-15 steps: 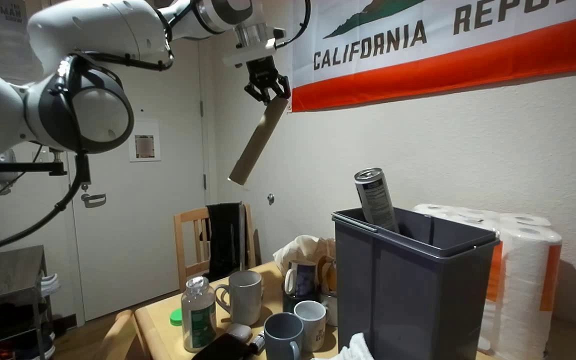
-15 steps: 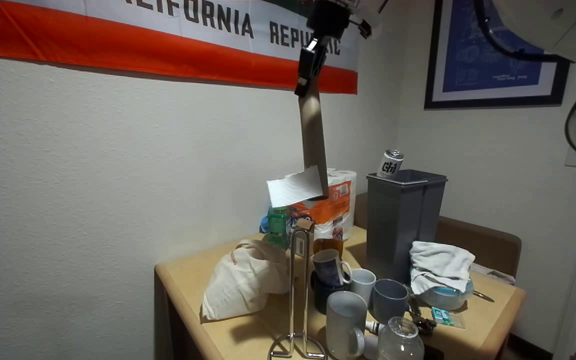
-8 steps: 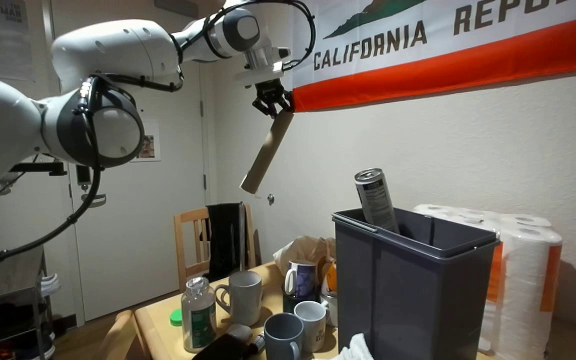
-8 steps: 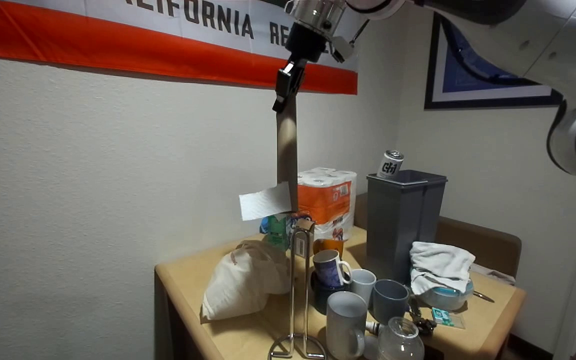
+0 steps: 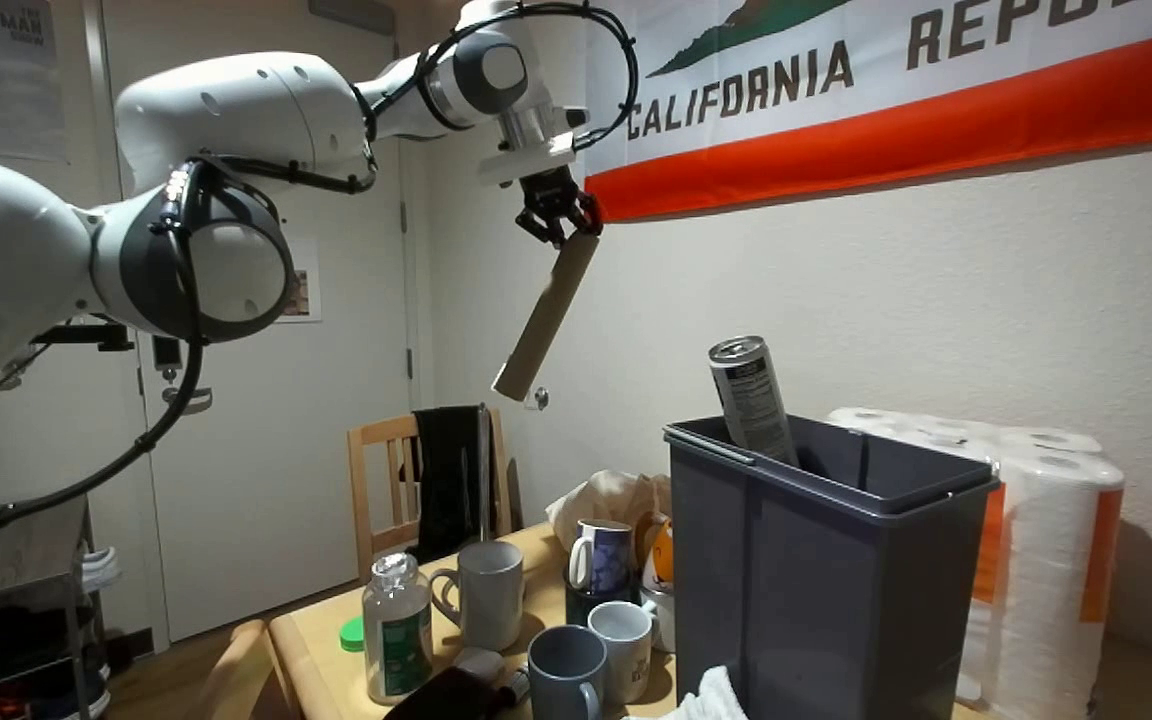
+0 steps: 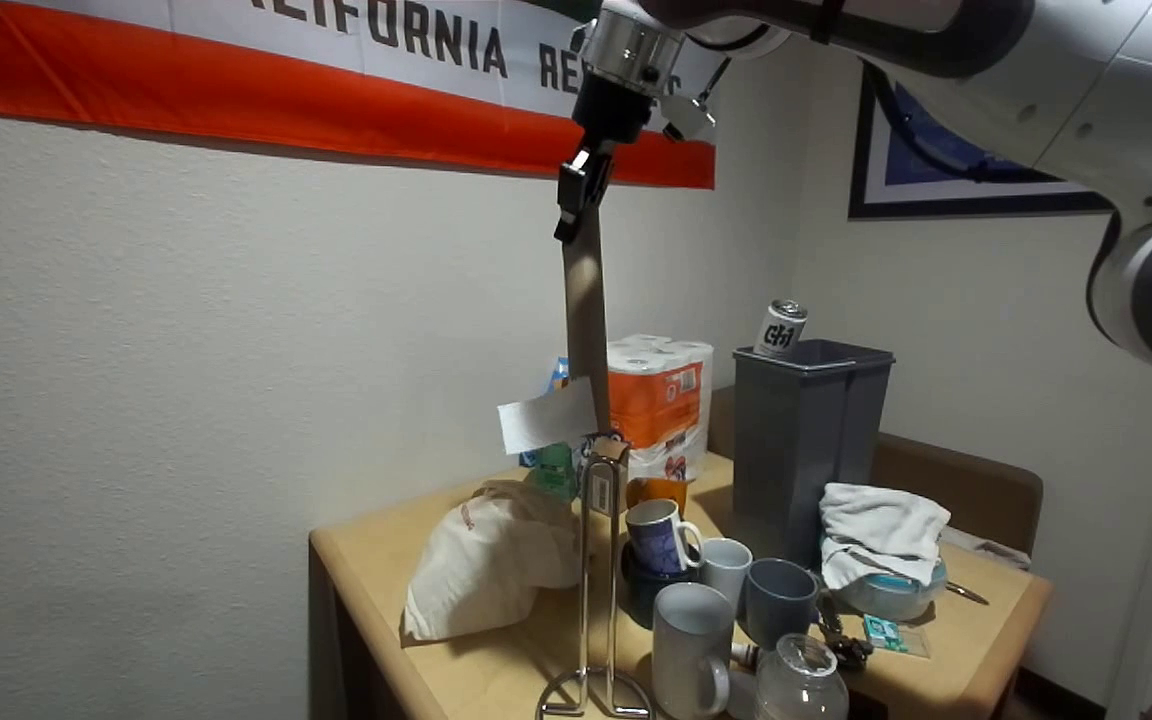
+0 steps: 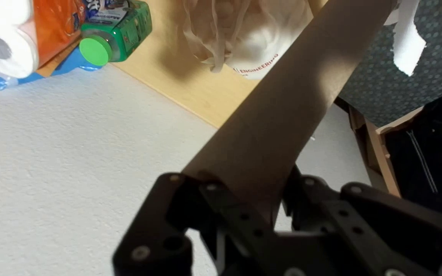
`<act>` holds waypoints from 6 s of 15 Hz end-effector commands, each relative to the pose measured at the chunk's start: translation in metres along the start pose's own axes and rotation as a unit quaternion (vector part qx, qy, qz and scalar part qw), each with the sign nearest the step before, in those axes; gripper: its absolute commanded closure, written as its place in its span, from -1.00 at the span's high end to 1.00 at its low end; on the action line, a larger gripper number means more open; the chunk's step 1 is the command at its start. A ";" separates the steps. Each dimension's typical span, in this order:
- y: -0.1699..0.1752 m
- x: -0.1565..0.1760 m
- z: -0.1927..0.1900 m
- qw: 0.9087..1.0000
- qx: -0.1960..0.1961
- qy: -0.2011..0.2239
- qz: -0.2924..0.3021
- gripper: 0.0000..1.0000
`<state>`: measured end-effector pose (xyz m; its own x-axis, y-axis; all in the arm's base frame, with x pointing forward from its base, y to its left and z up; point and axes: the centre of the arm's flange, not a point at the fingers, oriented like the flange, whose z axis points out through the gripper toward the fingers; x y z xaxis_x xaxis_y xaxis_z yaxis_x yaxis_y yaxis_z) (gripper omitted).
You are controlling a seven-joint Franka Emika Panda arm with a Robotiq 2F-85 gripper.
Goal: Remove the handle towel roll from the grey bin and place it on the silver stand
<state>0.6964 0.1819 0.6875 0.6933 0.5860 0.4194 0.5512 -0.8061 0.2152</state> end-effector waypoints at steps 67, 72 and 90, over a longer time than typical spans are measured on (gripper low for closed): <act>-0.096 -0.008 -0.004 0.994 -0.087 -0.060 0.007 -0.98; -0.099 -0.012 -0.002 0.994 -0.090 -0.060 0.024 -0.98; -0.103 -0.021 0.002 0.991 -0.095 -0.092 0.031 -0.98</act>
<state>0.6587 0.2641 0.6787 0.7854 0.5453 0.2929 0.4357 -0.8232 0.3641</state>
